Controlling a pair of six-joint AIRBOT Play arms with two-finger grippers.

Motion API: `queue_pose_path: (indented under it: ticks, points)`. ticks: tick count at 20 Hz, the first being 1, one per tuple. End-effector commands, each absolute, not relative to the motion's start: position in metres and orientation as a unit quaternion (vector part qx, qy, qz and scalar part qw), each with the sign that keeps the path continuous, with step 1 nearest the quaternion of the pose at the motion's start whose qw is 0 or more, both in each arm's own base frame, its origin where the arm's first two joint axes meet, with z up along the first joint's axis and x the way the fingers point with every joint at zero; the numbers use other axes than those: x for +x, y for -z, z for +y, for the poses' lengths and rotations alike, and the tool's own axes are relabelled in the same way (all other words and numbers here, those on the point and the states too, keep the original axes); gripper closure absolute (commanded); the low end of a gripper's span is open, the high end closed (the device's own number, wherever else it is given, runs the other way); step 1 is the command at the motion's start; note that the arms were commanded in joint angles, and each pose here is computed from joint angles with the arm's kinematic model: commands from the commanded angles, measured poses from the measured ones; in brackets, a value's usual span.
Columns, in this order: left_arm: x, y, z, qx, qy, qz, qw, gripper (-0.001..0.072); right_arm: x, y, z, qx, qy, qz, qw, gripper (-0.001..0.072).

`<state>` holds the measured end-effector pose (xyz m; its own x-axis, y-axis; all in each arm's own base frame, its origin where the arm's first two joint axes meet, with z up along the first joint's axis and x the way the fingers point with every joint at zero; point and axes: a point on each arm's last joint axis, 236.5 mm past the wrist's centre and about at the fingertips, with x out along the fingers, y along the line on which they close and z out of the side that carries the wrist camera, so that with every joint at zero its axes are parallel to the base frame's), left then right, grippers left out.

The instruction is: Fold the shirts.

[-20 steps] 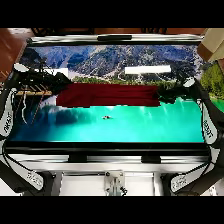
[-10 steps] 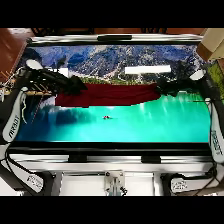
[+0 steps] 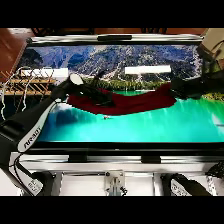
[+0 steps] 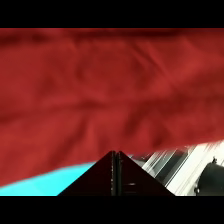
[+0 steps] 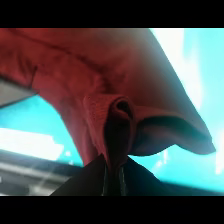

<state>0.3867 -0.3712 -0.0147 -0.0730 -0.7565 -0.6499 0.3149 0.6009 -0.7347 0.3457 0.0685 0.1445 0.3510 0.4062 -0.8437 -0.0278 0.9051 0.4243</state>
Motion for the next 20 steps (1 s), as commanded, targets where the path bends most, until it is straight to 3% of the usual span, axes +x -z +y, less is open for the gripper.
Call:
queue_pose_path:
  ticks: [1, 3, 5, 7, 11, 17, 20]
  points:
    - [0.385, 0.02, -0.414, -0.194, 0.4, 0.583, 0.68, 0.0673, 0.288, -0.169, 0.064, 0.144, -0.125, 0.573, 0.797, 0.0654]
    - [0.385, 0.024, -0.43, -0.212, 0.389, 0.577, 0.686, 0.0673, 0.269, -0.18, 0.061, 0.134, -0.117, 0.569, 0.803, 0.0654]
    - [0.36, 0.032, -0.454, -0.224, 0.403, 0.596, 0.657, 0.0673, 0.266, -0.19, 0.061, 0.132, -0.116, 0.548, 0.818, 0.0654]
    - [0.325, 0.045, -0.48, -0.229, 0.421, 0.623, 0.618, 0.0673, 0.278, -0.2, 0.065, 0.14, -0.123, 0.517, 0.835, 0.0655]
    - [0.318, 0.047, -0.477, -0.199, 0.45, 0.617, 0.614, 0.0676, 0.317, -0.224, 0.087, 0.158, -0.18, 0.441, 0.865, 0.0655]
    - [0.431, -0.059, -0.325, -0.159, 0.387, 0.512, 0.75, 0.0677, 0.373, -0.205, 0.116, 0.178, -0.231, 0.422, 0.859, 0.0656]
    - [0.465, -0.123, -0.215, -0.171, 0.308, 0.461, 0.814, 0.0676, 0.415, -0.191, 0.182, 0.156, -0.278, 0.38, 0.868, 0.0655]
